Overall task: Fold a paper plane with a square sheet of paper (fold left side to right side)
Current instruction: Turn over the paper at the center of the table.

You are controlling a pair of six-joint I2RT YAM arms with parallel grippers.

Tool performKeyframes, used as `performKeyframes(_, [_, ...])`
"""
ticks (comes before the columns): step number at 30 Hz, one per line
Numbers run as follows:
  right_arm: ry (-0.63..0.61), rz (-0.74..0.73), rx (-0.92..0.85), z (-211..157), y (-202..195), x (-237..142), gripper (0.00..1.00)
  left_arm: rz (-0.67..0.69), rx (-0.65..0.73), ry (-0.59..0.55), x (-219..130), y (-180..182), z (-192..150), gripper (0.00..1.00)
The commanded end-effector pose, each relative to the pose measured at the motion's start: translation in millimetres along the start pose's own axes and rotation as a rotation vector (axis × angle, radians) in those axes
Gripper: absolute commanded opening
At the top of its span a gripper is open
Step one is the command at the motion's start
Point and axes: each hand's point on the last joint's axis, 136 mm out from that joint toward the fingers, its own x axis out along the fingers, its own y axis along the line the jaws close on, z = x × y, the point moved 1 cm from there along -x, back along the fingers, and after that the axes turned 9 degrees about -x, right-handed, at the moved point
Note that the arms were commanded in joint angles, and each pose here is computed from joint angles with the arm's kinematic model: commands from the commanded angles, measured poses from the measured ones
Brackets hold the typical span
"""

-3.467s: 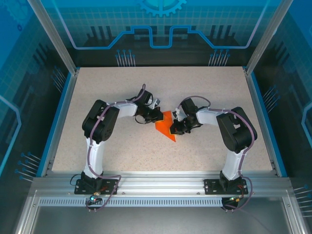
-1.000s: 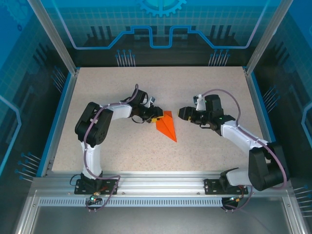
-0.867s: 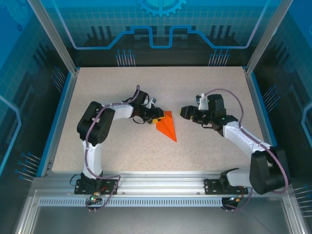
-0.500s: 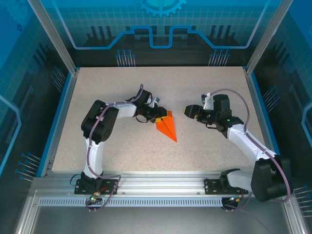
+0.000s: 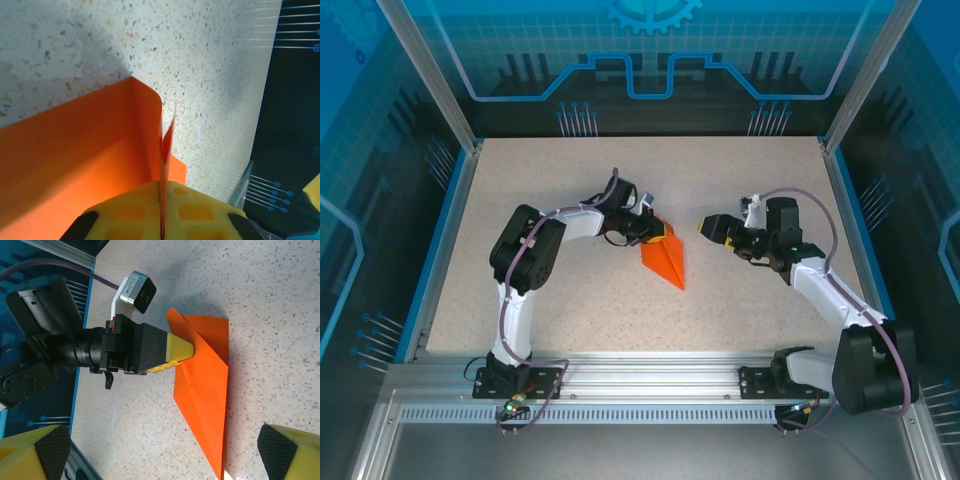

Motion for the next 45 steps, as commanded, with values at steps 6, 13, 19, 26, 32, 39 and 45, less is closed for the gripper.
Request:
performKeyframes(6, [0.125, 0.145, 0.056, -14.2, 3.9, 8.3, 1.0, -0.091, 0.153, -0.124, -57.6, -82.7, 16.5, 0.02])
performKeyframes(13, [0.238, 0.287, 0.138, -42.6, 13.4, 28.4, 1.0, -0.167, 0.173, -0.184, -87.7, -120.8, 18.9, 0.01])
performKeyframes(19, [0.269, 0.4, 0.158, -51.1, 33.6, 50.6, 1.0, -0.23, 0.167, -0.174, -94.5, -136.8, 15.2, 0.01])
performKeyframes(26, [0.228, 0.45, 0.114, -28.8, 54.8, 52.2, 0.9, -0.282, 0.147, -0.142, -92.7, -138.3, 8.9, 0.01])
performKeyframes(32, [0.17, 0.468, 0.104, -3.5, 62.0, 51.1, 0.72, -0.316, 0.147, -0.111, -92.7, -141.6, 2.5, 0.01])
performKeyframes(39, [0.123, 0.468, 0.082, 21.9, 63.8, 44.9, 0.57, -0.331, 0.157, -0.088, -94.1, -142.5, -4.0, 0.02])
performKeyframes(45, [0.111, 0.46, 0.083, 30.0, 59.9, 41.9, 0.42, -0.348, 0.16, -0.075, -93.6, -143.0, -6.4, 0.03])
